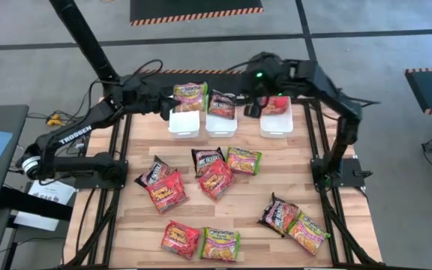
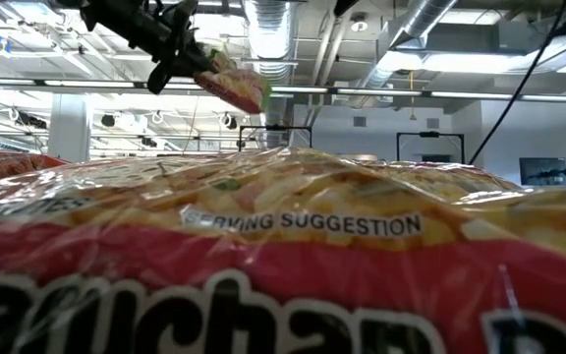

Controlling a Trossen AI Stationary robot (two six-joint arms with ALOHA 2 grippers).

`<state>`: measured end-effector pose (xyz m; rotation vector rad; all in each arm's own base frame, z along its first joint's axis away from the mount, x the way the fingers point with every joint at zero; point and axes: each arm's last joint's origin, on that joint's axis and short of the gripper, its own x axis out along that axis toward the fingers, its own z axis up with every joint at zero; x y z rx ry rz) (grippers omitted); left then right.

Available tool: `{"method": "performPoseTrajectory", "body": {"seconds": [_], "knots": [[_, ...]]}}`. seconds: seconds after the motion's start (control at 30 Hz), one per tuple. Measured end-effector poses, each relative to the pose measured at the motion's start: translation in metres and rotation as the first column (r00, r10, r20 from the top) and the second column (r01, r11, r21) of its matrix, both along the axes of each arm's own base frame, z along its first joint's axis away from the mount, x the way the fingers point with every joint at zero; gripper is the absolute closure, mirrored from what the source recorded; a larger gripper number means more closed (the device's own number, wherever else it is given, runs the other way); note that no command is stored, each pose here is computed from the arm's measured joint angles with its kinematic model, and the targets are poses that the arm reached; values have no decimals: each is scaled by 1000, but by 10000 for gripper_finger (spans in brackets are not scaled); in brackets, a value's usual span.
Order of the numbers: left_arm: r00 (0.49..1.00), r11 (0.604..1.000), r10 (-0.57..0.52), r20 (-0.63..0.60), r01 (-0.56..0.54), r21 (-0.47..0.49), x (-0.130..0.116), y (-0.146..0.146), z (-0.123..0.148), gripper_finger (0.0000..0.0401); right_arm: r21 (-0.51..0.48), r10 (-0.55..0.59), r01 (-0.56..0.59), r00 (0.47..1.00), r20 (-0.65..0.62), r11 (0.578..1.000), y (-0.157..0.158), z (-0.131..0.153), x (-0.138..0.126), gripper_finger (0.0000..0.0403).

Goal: Sort Maruchan noodles
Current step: Put the green noodle pack into the left white bin

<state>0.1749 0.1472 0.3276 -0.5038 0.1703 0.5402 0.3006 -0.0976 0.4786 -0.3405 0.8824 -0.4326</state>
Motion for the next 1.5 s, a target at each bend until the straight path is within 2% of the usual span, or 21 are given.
{"method": "performPoseTrajectory", "body": {"seconds": [0.07, 0.17, 0.27, 0.5, 0.73, 0.93, 1.07, 1.3, 1.5], "knots": [[999, 999, -5, -34, 7, 47, -1, 5, -2, 364, 5, -26, 25, 999, 35, 1000, -1, 7, -10, 300], [992, 983, -57, -114, 76, 169, 3, 10, -6, 363, 14, -65, 64, 995, 79, 998, -3, 17, -26, 300], [984, 977, -50, -171, 84, 197, 6, 20, -15, 363, 25, -97, 95, 989, 111, 995, -5, 22, -35, 300], [966, 989, 30, -257, 8, 147, 5, 55, -42, 363, 45, -132, 127, 984, 123, 991, -10, 22, -37, 300], [966, 999, 13, -259, -3, 38, -5, 90, -70, 363, 47, -130, 126, 987, 93, 991, -14, 15, -28, 300], [982, 1000, 9, -190, -13, -20, -15, 109, -80, 363, 52, -146, 141, 984, 102, 989, -16, 16, -30, 300], [982, 996, 5, -191, -22, -89, -14, 119, -95, 363, 72, -184, 176, 976, 118, 982, -21, 16, -32, 300], [979, 987, 10, -204, -42, -153, -10, 127, -114, 363, 76, -217, 209, 969, 122, 975, -28, 16, -35, 300], [976, 988, 7, -218, -41, -152, -10, 129, -119, 347, 76, -223, 215, 967, 125, 974, -29, 16, -35, 300]]}}
